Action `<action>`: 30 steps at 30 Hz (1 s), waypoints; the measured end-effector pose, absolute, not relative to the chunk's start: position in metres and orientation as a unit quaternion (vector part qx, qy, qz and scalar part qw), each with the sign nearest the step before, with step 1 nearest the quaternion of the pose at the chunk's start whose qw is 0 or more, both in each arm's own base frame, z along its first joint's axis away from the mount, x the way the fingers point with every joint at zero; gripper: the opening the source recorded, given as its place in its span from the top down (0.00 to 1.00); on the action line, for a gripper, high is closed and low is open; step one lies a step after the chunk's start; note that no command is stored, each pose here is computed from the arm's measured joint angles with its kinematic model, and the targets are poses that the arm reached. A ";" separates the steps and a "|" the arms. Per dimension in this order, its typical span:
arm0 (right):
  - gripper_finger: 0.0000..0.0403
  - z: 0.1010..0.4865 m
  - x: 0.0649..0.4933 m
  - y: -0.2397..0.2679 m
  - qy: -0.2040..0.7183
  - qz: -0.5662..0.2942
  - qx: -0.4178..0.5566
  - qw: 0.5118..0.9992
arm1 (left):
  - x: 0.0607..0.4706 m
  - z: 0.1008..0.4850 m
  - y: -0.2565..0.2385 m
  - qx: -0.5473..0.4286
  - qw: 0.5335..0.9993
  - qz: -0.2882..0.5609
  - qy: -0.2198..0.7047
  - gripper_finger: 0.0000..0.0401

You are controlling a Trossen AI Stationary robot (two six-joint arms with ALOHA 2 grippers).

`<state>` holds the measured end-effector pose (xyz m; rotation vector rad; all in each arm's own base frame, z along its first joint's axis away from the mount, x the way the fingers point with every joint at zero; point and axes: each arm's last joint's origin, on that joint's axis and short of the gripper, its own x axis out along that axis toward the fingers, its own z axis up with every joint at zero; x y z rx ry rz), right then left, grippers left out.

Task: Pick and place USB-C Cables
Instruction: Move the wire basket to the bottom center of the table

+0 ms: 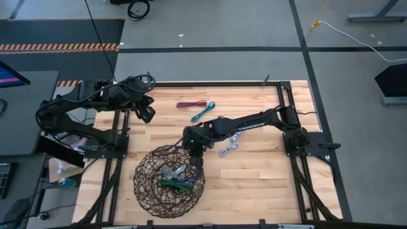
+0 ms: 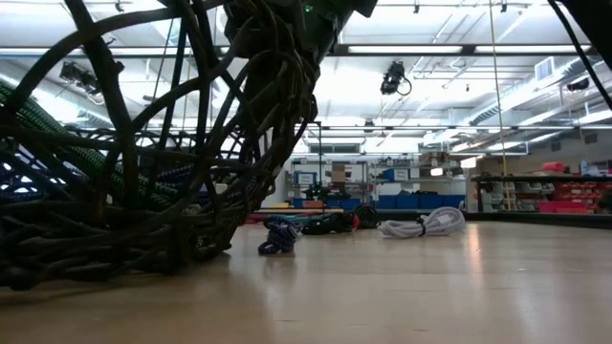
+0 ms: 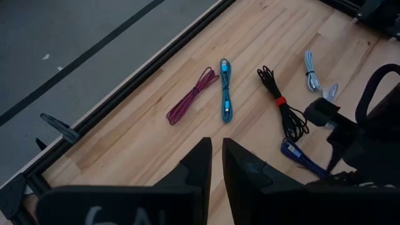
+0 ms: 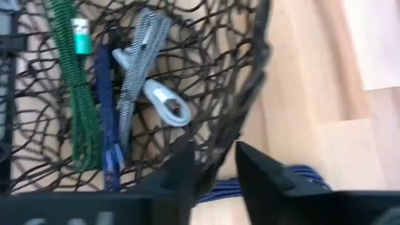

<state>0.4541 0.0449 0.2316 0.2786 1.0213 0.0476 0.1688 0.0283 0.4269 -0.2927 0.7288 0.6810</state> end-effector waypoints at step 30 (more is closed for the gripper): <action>0.98 0.238 0.428 0.043 0.575 0.039 0.103 0.811 | 0.169 0.427 0.028 -0.139 0.868 0.325 0.349 0.89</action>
